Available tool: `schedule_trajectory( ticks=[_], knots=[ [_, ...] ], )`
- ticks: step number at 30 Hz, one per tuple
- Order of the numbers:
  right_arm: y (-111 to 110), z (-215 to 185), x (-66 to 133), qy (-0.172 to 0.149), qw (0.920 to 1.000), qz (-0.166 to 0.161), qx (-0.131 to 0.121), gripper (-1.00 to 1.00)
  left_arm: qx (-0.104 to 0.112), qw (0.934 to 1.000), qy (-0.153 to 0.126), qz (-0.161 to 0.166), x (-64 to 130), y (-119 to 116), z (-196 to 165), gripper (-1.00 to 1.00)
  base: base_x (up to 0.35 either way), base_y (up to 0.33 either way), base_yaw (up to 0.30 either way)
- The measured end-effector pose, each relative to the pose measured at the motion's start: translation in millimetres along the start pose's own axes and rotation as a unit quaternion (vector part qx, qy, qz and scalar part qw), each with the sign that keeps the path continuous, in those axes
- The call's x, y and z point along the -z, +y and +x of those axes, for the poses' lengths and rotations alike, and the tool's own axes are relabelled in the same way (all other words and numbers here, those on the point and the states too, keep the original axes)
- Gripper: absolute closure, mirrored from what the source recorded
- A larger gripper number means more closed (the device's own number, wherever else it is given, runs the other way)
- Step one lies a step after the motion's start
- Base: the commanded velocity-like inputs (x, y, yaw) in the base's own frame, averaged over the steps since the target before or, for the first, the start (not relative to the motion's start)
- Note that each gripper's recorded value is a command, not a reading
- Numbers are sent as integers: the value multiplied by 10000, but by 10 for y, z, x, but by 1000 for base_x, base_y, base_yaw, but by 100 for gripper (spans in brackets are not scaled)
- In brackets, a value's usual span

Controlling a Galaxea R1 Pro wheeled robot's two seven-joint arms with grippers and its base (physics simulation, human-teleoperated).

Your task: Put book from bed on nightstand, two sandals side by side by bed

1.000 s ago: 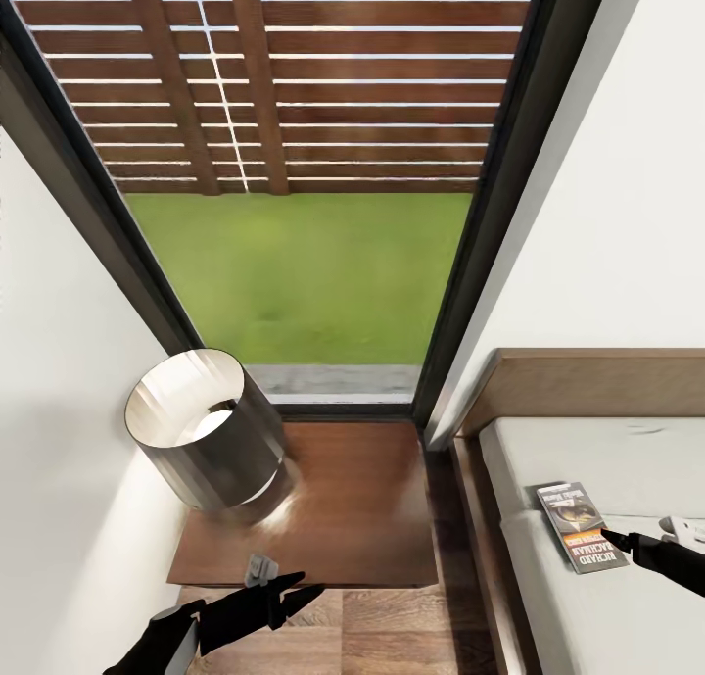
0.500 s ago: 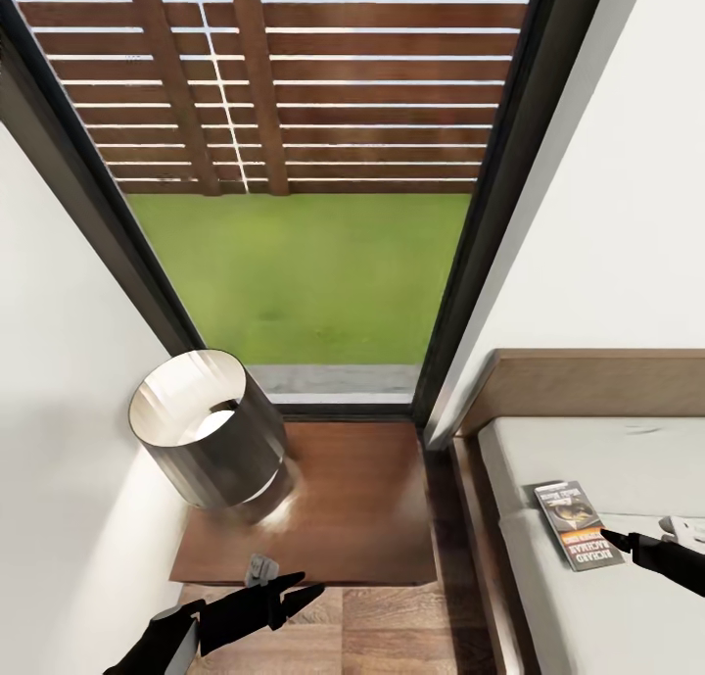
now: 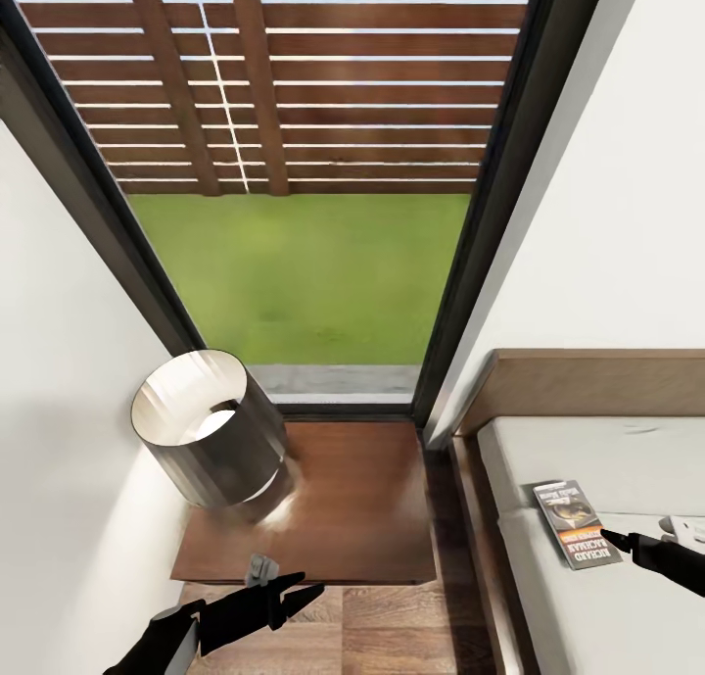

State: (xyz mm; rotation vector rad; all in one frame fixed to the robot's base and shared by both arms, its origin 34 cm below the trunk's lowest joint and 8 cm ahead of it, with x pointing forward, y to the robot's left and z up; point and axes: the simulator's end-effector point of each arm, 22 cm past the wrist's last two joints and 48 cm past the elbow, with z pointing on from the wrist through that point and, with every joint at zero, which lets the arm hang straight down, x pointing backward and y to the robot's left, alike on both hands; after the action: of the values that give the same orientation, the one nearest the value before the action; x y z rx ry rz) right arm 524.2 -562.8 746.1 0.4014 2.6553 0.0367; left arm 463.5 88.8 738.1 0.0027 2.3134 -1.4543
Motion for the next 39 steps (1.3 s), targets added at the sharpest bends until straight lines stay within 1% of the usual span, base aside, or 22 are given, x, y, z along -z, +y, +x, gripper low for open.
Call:
schedule_trajectory(
  ticks=[11,14,18,23,27,39],
  knots=[
    [1,-3,0,-7,10000,0,5,-100,1,10000,-3,1,2,0,-2,-100,0,0,0],
    [-31,-138,31,-44,9999,58,109,-100,106,9999,-44,-67,77,49,61,-100,0,0,0],
    [-90,-288,96,-150,9996,101,231,-100,112,9999,-25,-58,75,44,80,-100,0,0,0],
    [-36,-398,117,-264,9992,58,290,-100,172,9998,19,-56,79,39,151,-100,0,0,0],
    [9,-484,134,-351,9988,27,352,-100,176,9998,21,-56,79,40,153,-100,0,0,0],
    [11,-494,137,-364,9987,25,354,-100,177,9998,21,-56,79,40,154,-100,0,0,0]
  ],
)
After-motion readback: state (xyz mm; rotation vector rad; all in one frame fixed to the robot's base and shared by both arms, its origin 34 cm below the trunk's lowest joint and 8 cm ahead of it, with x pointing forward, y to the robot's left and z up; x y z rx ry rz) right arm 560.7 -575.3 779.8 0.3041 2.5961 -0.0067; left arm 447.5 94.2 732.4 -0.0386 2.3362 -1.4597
